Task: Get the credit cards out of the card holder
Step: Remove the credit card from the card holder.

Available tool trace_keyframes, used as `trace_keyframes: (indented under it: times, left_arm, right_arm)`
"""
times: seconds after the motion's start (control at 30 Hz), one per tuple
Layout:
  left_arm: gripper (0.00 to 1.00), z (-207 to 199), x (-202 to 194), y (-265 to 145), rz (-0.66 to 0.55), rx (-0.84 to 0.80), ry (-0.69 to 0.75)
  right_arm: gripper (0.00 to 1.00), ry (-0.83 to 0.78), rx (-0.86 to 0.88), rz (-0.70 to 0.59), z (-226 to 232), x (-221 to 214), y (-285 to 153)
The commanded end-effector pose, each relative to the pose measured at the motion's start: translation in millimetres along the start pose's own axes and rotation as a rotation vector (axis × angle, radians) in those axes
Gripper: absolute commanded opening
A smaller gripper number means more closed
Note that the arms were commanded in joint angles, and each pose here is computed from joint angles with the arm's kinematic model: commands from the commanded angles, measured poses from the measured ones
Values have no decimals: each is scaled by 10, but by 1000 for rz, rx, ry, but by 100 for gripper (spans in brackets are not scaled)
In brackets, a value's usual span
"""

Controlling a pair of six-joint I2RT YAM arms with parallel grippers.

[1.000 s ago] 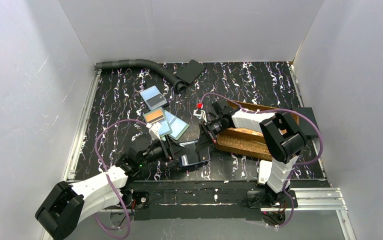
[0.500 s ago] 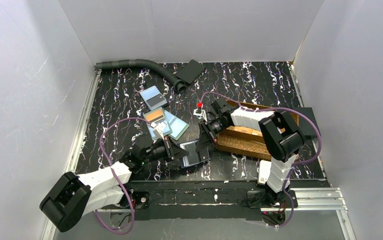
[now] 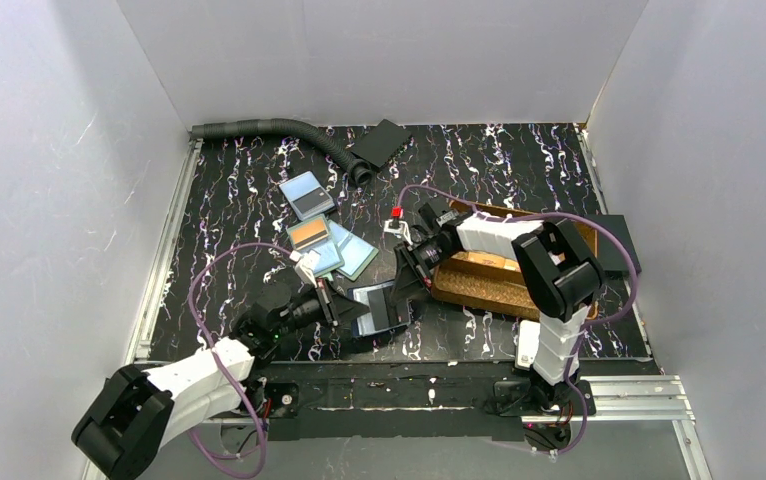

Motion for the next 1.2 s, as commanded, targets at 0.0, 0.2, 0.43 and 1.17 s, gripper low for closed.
trace_keyframes:
  times: [0.0, 0.2, 0.43, 1.17]
  left_arm:
    - [0, 63, 0, -16, -31, 7, 31]
    - [0, 219, -57, -45, -32, 72, 13]
    - [0, 366, -95, -62, -22, 161, -17]
    - [0, 279, 117, -28, 81, 305, -42]
  right_arm:
    - [1, 15, 5, 13, -64, -16, -13]
    - [1, 10, -63, 67, -167, -43, -31]
    - [1, -65, -186, 102, -136, -12, -98]
    - [1, -418, -115, 196, 507, -7, -339]
Point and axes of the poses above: each gripper's point midway between its finger pads, its own y axis out along the fingers, its own z axis along the line the jaws close on, x = y × z, the point moved 10 cm from there along -y, back along the fingers, and after that the axes turned 9 degrees about y, right-handed, at the moved point
